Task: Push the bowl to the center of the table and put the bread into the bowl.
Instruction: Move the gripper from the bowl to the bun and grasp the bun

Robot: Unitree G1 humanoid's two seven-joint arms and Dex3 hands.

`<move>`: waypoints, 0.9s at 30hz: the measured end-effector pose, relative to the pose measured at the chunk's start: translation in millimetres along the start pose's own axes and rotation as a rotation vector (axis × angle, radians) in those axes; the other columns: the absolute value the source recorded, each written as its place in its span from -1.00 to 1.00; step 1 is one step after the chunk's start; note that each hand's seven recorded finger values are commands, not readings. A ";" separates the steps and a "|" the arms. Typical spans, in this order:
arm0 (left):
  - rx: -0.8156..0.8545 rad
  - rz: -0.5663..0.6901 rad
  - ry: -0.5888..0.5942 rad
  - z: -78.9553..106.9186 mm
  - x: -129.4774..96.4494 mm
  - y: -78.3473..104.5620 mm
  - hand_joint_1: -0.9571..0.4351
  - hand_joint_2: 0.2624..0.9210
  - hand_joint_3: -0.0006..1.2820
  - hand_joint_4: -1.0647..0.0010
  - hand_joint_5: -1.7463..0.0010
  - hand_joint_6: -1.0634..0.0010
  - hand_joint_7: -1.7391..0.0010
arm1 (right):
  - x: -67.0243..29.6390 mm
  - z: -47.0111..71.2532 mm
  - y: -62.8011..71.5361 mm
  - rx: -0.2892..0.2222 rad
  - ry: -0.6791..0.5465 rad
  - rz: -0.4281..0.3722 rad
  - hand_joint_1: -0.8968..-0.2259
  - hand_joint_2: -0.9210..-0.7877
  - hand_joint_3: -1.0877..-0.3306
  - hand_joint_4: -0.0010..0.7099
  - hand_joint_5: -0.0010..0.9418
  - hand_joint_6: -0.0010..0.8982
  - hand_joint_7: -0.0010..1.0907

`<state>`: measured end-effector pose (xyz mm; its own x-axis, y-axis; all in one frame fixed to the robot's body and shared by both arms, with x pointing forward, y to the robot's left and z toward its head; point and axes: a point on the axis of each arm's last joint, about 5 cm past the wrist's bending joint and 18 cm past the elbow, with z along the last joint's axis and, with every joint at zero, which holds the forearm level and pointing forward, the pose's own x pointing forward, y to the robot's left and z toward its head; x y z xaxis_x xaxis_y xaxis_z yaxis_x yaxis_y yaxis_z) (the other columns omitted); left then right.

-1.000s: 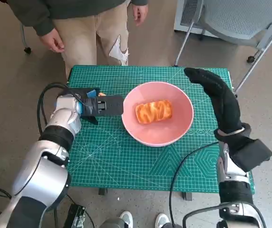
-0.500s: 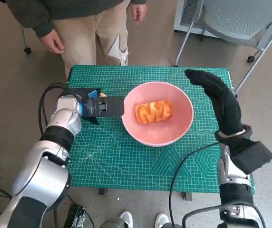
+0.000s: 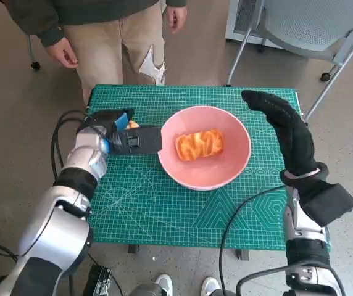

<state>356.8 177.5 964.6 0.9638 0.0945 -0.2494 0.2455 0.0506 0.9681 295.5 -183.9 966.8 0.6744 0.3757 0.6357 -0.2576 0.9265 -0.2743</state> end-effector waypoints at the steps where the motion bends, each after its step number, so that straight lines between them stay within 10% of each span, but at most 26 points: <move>1: 0.010 0.016 -0.005 0.2 -0.2 -1.7 0.43 0.20 -0.10 0.07 -0.63 -0.33 -0.18 | 0.0 0.0 0.0 0.000 0.000 0.000 -0.48 -1.00 -0.32 -0.46 -1.00 -1.00 -0.10; 5: 0.040 0.028 -0.012 1.2 -0.5 -4.9 0.39 -0.36 0.65 0.26 -0.88 -0.02 -0.83 | 0.0 0.0 -0.1 0.000 0.001 0.000 -0.48 -1.00 -0.32 -0.46 -1.00 -1.00 -0.10; 13: 0.039 0.011 -0.010 1.2 -0.5 -4.5 0.38 -0.09 0.32 0.15 -0.88 -0.09 -0.54 | -0.1 -0.2 -0.6 0.001 0.005 -0.001 -0.47 -1.00 -0.33 -0.46 -1.00 -1.00 -0.10; 19: 0.038 0.012 -0.010 1.1 -0.5 -4.5 0.38 -0.32 0.59 0.22 -0.89 0.00 -0.79 | 0.3 -0.4 -0.5 0.002 0.006 -0.001 -0.46 -1.00 -0.33 -0.46 -1.00 -1.00 -0.10; 27: 0.033 0.012 -0.010 0.7 -0.5 -4.4 0.38 0.52 -0.30 0.02 -0.73 -0.13 -0.31 | 2.2 -0.3 -0.4 0.003 0.004 0.001 -0.43 -1.00 -0.33 -0.46 -1.00 -1.00 -0.10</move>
<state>355.3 176.5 960.5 0.9675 0.0854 -0.2380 0.2374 0.0169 0.9713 297.3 -183.5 968.1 0.6768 0.3769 0.6324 -0.2603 0.9260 -0.2734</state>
